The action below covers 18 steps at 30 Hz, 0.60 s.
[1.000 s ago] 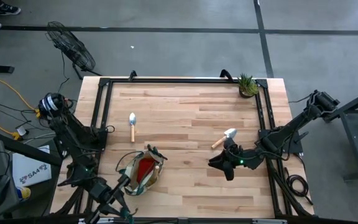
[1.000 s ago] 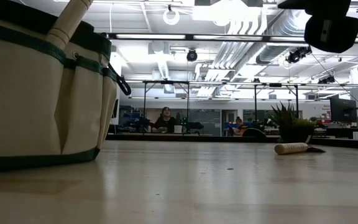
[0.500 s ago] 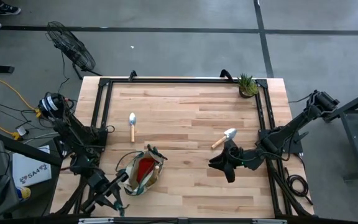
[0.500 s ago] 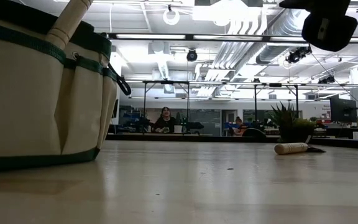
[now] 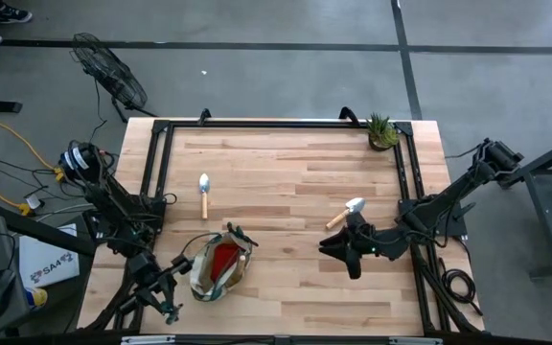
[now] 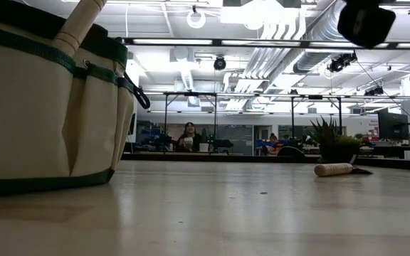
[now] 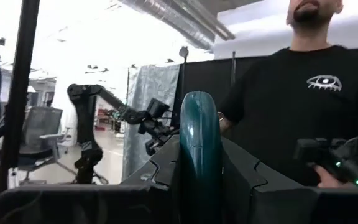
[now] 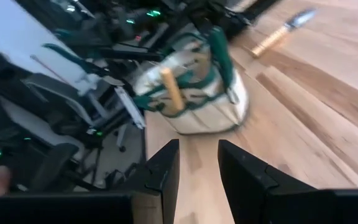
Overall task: Pick & Place Garden tools in Gardening bag
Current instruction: Put the shear scissor into the gardening bag
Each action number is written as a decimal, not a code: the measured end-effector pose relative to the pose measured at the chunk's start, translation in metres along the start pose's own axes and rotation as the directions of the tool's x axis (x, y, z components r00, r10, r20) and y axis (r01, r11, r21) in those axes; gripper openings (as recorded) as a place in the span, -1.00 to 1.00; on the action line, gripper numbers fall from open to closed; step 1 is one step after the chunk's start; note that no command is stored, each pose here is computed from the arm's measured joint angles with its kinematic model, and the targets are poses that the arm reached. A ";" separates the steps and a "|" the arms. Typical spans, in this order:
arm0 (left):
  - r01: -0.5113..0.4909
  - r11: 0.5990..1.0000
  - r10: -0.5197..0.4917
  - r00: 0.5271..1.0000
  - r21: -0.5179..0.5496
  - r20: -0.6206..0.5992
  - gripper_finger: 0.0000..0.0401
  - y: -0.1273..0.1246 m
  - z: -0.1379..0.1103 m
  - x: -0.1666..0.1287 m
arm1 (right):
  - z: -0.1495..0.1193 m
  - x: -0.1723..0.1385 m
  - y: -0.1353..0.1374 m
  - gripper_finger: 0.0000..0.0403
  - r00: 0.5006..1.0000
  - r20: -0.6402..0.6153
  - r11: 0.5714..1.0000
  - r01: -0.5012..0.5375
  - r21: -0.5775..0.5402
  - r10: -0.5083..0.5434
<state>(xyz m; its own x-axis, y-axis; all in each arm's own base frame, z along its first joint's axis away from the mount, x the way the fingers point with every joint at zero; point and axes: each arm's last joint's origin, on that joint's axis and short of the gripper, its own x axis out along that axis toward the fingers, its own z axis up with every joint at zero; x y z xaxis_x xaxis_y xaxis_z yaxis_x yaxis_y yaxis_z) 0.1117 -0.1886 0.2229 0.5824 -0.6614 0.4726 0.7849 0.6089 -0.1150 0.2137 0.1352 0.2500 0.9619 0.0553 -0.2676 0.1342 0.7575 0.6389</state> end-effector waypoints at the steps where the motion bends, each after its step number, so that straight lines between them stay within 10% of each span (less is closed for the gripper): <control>1: 0.007 1.000 -0.007 1.000 -0.001 0.003 -0.66 0.000 0.001 0.000 | 0.001 0.000 0.002 -0.49 1.000 0.010 1.000 -0.015 0.002 0.015; 18: 0.017 0.997 -0.019 1.000 0.070 0.019 -0.66 0.012 0.004 0.002 | 0.038 -0.055 -0.003 -0.49 0.935 0.194 0.944 -0.257 -0.205 0.297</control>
<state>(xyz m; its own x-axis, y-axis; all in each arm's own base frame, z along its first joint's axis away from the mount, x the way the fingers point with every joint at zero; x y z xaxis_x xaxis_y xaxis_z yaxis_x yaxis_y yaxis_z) 0.1211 -0.1808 0.2261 0.5636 -0.6641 0.4913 0.7781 0.6265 -0.0455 0.1691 0.1052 0.2905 0.9854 0.1503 0.0794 -0.1696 0.8347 0.5240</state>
